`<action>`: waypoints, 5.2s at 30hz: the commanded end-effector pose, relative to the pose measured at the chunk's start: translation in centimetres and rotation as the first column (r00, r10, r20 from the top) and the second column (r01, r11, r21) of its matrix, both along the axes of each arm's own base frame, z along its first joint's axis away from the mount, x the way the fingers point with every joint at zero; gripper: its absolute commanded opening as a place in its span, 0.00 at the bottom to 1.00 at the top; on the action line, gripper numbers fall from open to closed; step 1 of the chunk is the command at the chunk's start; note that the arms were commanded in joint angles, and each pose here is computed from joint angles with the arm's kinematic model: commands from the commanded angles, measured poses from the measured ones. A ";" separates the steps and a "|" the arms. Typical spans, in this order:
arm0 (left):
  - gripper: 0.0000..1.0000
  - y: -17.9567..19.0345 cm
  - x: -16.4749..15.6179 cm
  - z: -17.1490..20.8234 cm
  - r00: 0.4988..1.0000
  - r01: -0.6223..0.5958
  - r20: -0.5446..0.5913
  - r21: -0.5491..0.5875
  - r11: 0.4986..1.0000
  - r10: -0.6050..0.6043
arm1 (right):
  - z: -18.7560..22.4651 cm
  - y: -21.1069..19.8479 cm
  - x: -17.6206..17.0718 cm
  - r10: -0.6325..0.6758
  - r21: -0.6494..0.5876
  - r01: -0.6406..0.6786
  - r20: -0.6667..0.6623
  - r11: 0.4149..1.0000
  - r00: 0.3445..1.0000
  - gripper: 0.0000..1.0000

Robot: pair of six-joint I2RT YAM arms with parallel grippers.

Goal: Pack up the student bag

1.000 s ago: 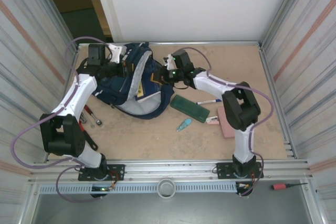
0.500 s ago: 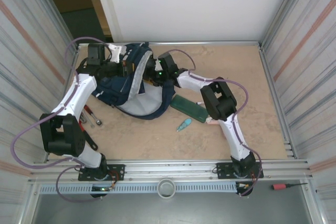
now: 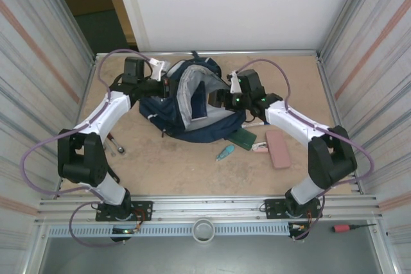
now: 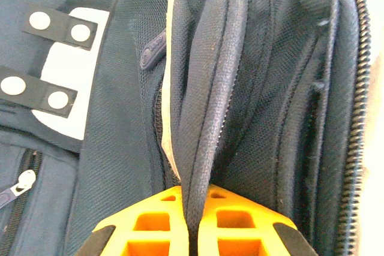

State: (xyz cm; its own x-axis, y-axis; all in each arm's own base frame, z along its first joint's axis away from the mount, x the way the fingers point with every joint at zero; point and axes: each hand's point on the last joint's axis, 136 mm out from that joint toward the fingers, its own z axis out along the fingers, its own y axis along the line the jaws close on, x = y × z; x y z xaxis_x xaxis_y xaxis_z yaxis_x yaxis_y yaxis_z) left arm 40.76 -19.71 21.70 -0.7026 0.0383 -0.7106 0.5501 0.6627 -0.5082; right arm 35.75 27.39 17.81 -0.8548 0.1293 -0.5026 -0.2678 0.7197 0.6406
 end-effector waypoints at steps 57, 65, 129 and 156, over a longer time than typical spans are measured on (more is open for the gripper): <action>0.45 -6.9 9.8 1.2 0.938 -0.335 0.067 -0.089 0.938 0.341 | -4.7 -2.7 -0.4 0.000 -0.062 -0.006 -0.101 0.998 0.995 0.66; 0.64 5.8 2.8 -3.7 0.861 -0.508 0.068 0.122 0.853 0.504 | -6.2 5.6 0.9 0.133 -0.082 -0.140 -0.080 0.987 0.988 0.65; 0.00 6.5 -4.3 -11.7 0.812 -0.559 -0.276 -0.116 0.821 0.514 | -11.0 13.2 -3.5 0.038 -0.215 -0.006 0.149 0.977 0.988 0.61; 0.00 6.1 -4.8 -8.6 0.845 -0.517 -0.237 -0.138 0.845 0.479 | -10.2 13.3 0.2 0.028 -0.377 0.159 0.445 0.913 0.895 0.35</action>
